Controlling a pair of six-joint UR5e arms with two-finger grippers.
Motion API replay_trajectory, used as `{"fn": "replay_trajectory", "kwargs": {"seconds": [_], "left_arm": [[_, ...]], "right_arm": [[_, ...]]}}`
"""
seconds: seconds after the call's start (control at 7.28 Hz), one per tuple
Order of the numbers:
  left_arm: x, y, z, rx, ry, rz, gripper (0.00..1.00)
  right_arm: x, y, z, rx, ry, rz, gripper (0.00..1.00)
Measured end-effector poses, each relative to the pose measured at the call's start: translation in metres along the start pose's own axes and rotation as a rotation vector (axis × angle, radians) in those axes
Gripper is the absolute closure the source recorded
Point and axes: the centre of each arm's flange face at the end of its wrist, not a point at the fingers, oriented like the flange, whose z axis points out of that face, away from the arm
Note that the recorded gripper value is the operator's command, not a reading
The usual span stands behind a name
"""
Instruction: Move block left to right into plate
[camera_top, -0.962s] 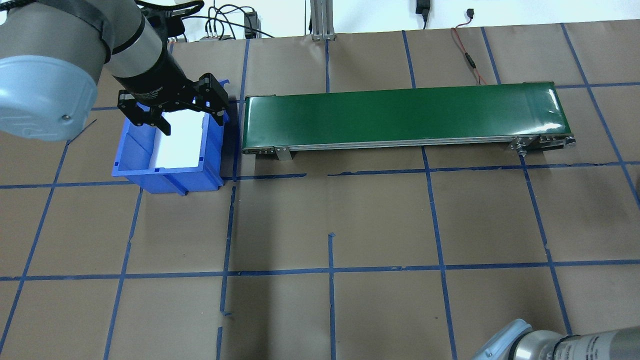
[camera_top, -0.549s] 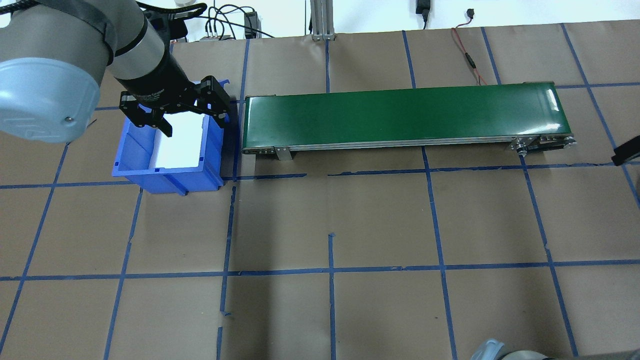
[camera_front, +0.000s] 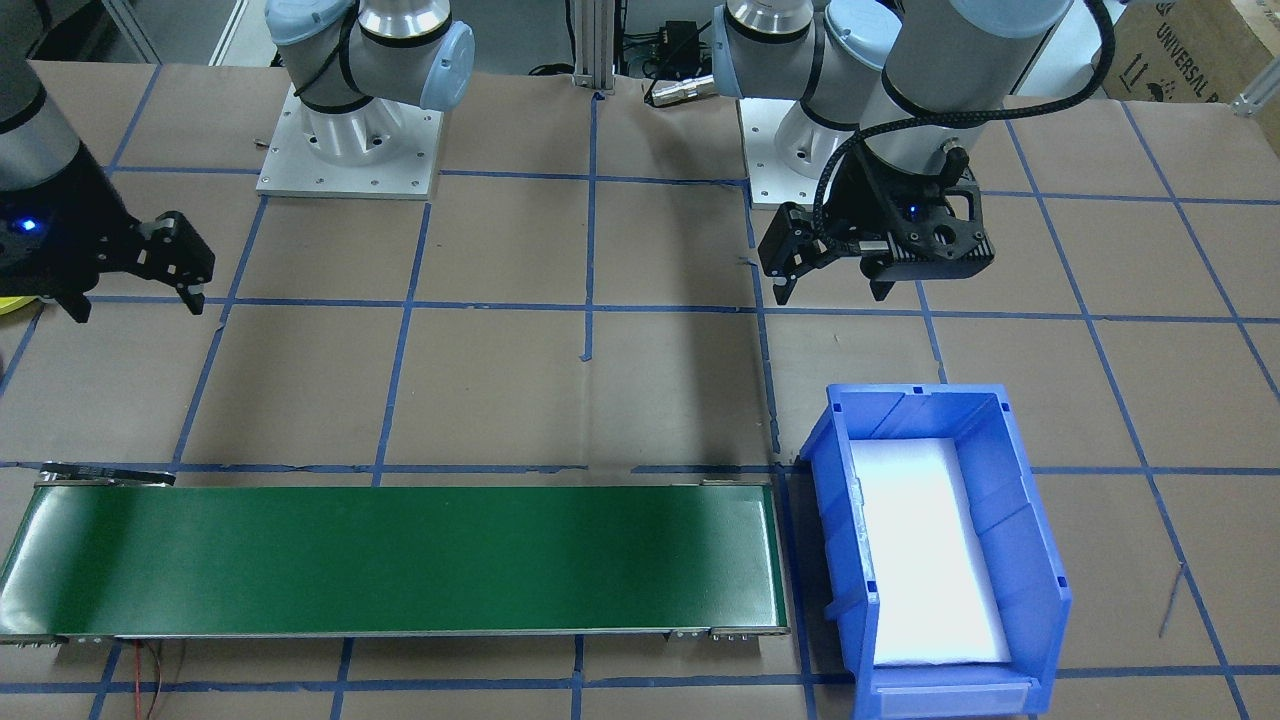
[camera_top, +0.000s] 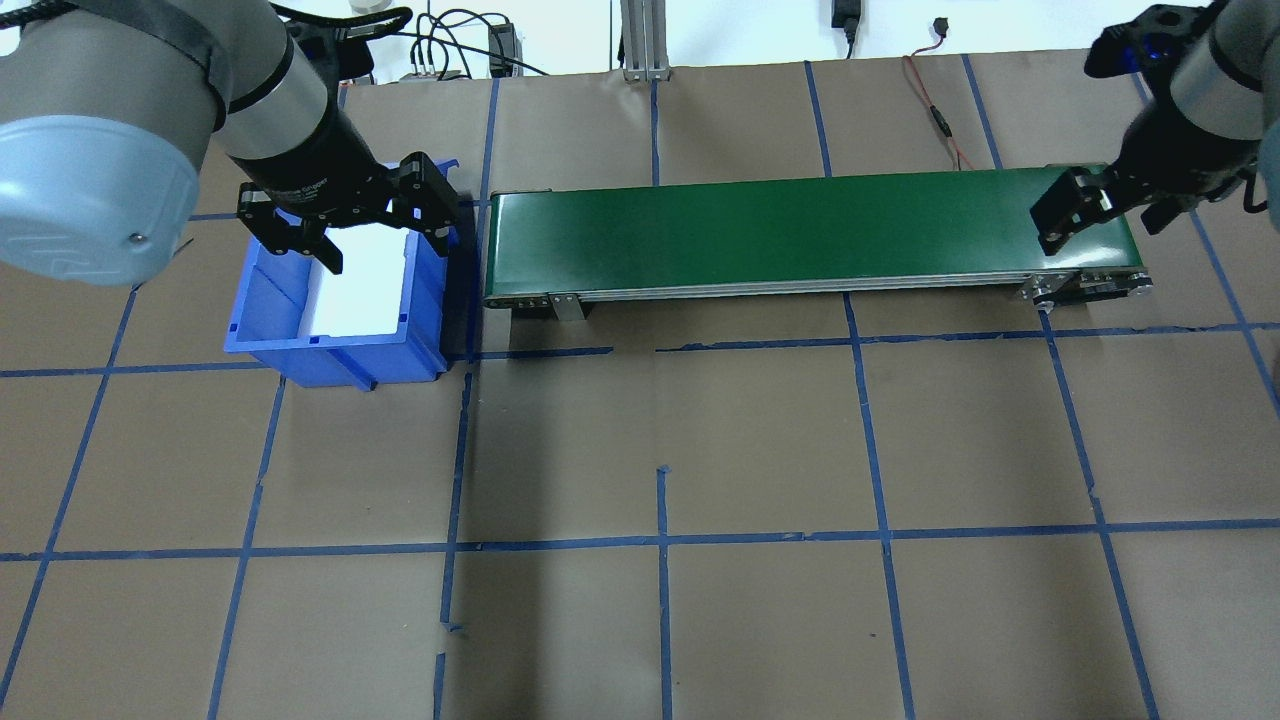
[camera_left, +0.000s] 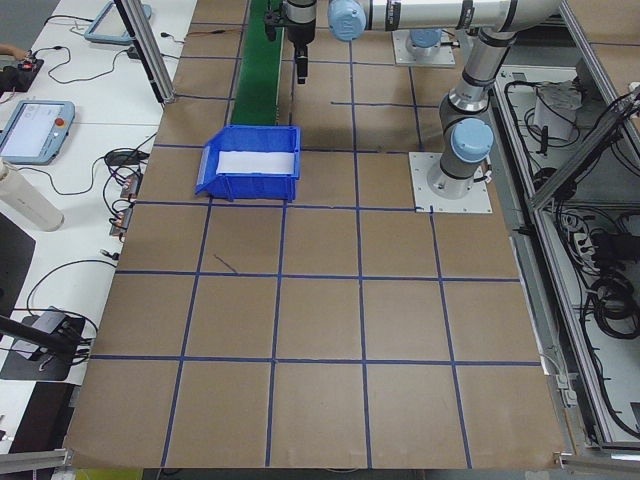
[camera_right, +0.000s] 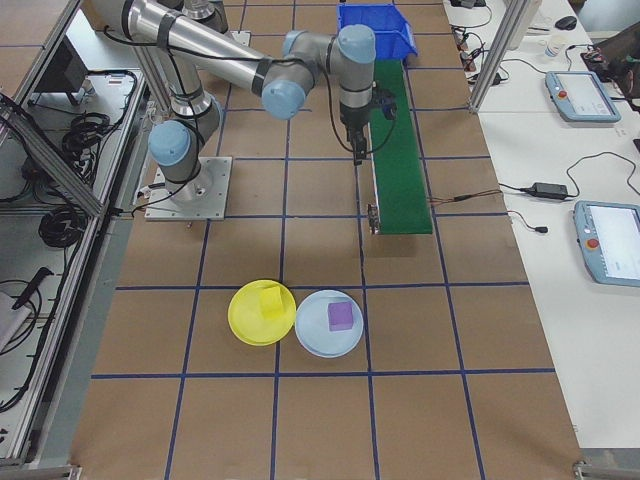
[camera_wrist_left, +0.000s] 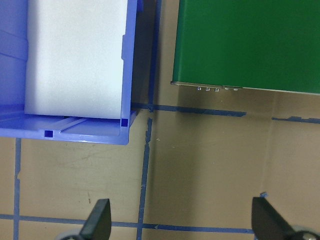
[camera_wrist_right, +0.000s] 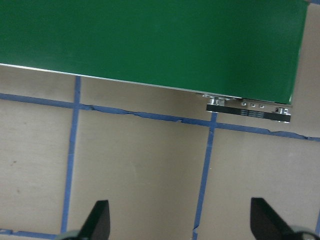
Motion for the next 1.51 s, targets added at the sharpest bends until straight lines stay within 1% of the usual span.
{"fn": "replay_trajectory", "kwargs": {"seconds": [0.14, 0.27, 0.41, 0.55, 0.69, 0.82, 1.24, 1.51], "left_arm": [[-0.001, 0.000, 0.000, 0.001, -0.002, -0.001, 0.00], [-0.001, 0.000, 0.000, 0.001, -0.002, 0.000, 0.00], [0.000, 0.001, 0.000, 0.001, -0.002, 0.002, 0.00], [0.001, 0.001, 0.000, -0.001, -0.002, 0.002, 0.00], [0.001, 0.000, 0.000, 0.000, -0.001, -0.001, 0.00], [0.002, 0.000, -0.001, 0.001, 0.000, -0.001, 0.00], [0.002, 0.001, 0.002, -0.004, -0.002, 0.003, 0.00], [0.001, 0.001, 0.000, -0.001, -0.003, 0.002, 0.00]], "right_arm": [[-0.029, -0.005, -0.022, 0.005, -0.006, 0.030, 0.00], [-0.059, -0.008, -0.036, 0.017, -0.002, 0.056, 0.00], [-0.084, -0.010, -0.047, 0.033, 0.001, 0.088, 0.00], [-0.104, -0.014, -0.053, 0.046, -0.011, 0.132, 0.00], [-0.122, -0.017, -0.053, 0.050, -0.022, 0.150, 0.00], [-0.133, -0.019, -0.052, 0.051, -0.020, 0.147, 0.00], [-0.140, -0.021, -0.040, 0.032, -0.011, 0.130, 0.00], [-0.139, -0.021, -0.039, 0.028, -0.010, 0.128, 0.00]]}}
